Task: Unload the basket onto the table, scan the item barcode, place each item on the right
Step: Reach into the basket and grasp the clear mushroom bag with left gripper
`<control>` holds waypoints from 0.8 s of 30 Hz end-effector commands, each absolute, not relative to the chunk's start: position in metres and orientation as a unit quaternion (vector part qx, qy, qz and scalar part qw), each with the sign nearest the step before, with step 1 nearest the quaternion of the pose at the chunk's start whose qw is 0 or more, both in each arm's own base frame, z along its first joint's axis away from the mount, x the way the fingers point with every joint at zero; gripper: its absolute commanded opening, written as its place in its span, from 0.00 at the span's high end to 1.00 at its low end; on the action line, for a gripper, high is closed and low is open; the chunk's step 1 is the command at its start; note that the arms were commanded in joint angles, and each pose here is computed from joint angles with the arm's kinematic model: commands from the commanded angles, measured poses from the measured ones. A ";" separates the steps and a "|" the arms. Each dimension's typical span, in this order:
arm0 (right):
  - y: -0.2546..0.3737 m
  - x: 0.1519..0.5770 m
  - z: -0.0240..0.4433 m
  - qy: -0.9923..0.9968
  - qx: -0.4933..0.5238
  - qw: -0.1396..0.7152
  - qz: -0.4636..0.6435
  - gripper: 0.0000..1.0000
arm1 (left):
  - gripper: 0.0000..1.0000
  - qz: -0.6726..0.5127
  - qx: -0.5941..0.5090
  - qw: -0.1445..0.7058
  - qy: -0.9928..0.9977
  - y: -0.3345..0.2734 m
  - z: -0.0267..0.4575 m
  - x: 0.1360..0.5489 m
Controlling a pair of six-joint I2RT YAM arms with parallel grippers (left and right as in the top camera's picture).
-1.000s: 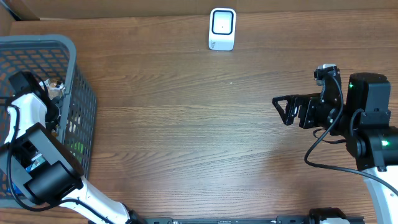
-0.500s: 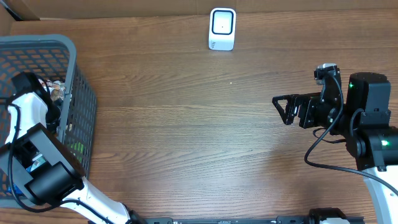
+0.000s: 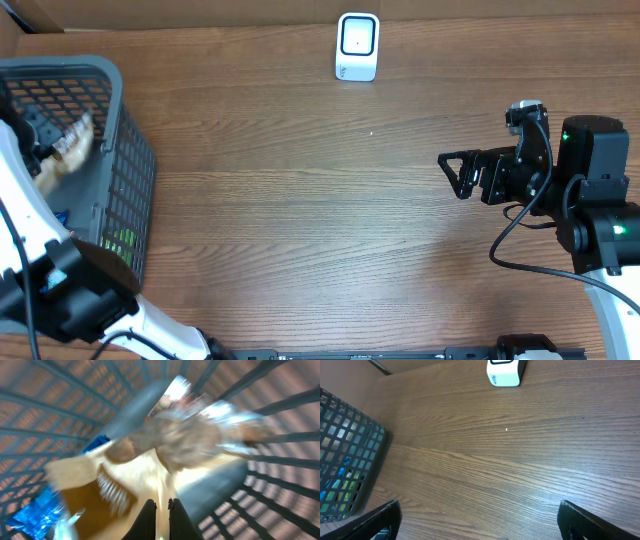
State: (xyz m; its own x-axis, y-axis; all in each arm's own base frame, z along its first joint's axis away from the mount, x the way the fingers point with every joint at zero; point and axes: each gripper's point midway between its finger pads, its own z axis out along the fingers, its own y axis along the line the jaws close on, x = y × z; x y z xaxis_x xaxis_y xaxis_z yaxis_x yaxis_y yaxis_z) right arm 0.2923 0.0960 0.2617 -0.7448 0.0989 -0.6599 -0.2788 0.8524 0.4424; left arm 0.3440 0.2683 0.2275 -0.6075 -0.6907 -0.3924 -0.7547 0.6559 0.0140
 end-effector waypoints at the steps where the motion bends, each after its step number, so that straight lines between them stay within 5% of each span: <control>1: 0.097 0.293 0.265 0.893 -0.053 0.360 0.266 0.00 | 0.96 0.065 -0.399 0.253 0.879 0.248 0.288 0.338; 8: 0.097 0.294 0.266 0.892 -0.054 0.361 0.266 0.00 | 0.94 0.066 -0.366 0.313 0.874 0.217 0.339 0.322; 11: 0.097 0.294 0.266 0.892 -0.054 0.361 0.266 0.00 | 0.30 0.089 -0.376 0.292 0.875 0.226 0.328 0.318; 12: 0.097 0.294 0.266 0.892 -0.054 0.361 0.266 0.00 | 0.00 0.089 -0.383 0.274 0.878 0.231 0.315 0.318; 24: 0.097 0.294 0.266 0.892 -0.054 0.361 0.266 0.00 | 0.00 0.055 -0.392 0.093 0.914 0.264 0.161 0.338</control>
